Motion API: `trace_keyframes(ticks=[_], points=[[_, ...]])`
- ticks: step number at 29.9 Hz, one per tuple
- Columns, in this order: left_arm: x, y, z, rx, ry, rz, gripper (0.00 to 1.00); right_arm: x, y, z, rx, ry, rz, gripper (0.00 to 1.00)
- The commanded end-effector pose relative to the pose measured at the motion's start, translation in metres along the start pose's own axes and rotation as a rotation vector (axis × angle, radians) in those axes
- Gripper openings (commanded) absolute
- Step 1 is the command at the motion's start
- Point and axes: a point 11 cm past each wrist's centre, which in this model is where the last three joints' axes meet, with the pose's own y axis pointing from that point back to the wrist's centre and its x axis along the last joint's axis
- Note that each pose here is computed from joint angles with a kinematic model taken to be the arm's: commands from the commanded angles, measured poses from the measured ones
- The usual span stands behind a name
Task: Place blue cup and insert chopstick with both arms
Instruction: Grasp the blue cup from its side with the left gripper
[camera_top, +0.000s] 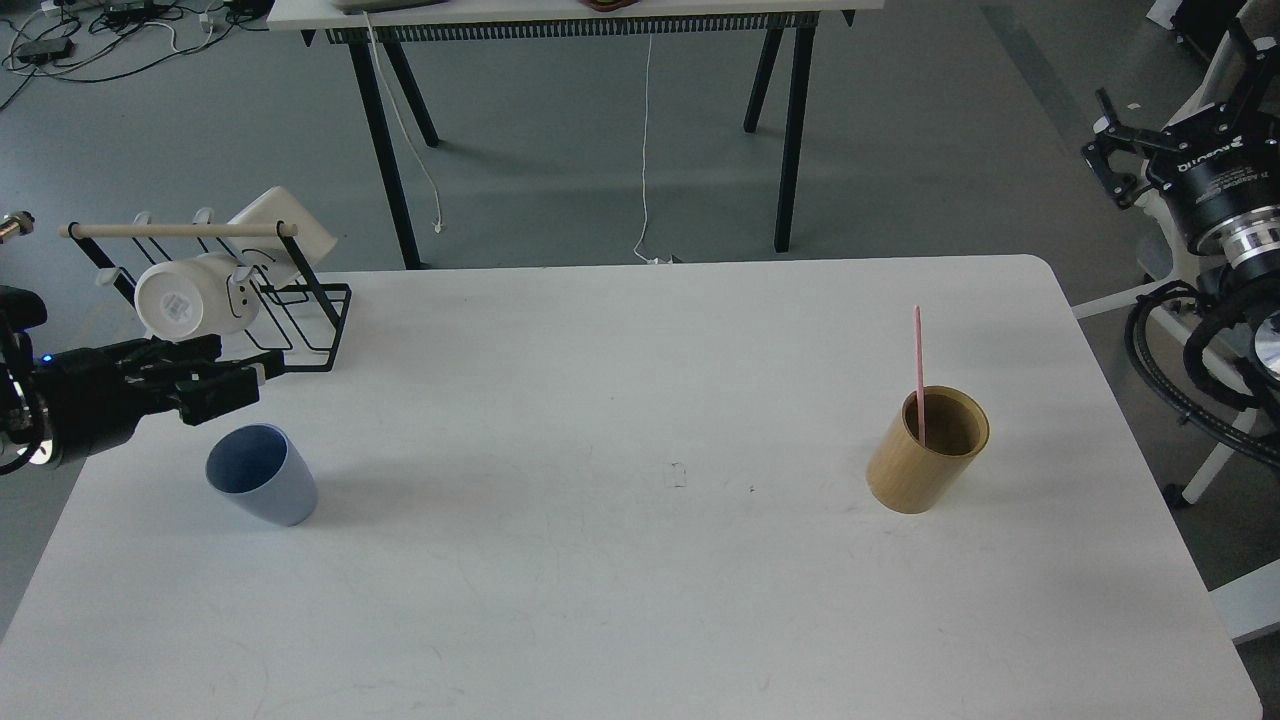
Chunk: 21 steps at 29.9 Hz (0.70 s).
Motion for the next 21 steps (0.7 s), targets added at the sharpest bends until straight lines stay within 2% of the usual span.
trace_keyframes(ticks=[1, 6, 14, 16, 21], points=[[-0.025, 0.004, -0.015, 0.017, -0.043, -0.043, 0.79, 0.001, 0.001, -0.001, 0.000, 0.003, 0.003, 0.99], [-0.057, -0.003, -0.031, 0.053, -0.106, -0.088, 0.65, 0.001, 0.001, -0.002, 0.003, 0.002, 0.001, 0.99], [-0.070, -0.017, -0.030, 0.051, -0.112, -0.097, 0.49, 0.000, 0.000, -0.009, 0.038, -0.003, 0.001, 0.99], [-0.072, -0.018, -0.032, 0.053, -0.110, -0.103, 0.39, 0.000, 0.000, -0.009, 0.038, -0.003, 0.001, 0.99], [-0.082, -0.017, -0.025, -0.009, -0.104, -0.142, 0.07, 0.003, 0.001, -0.010, 0.041, -0.001, 0.008, 0.99]])
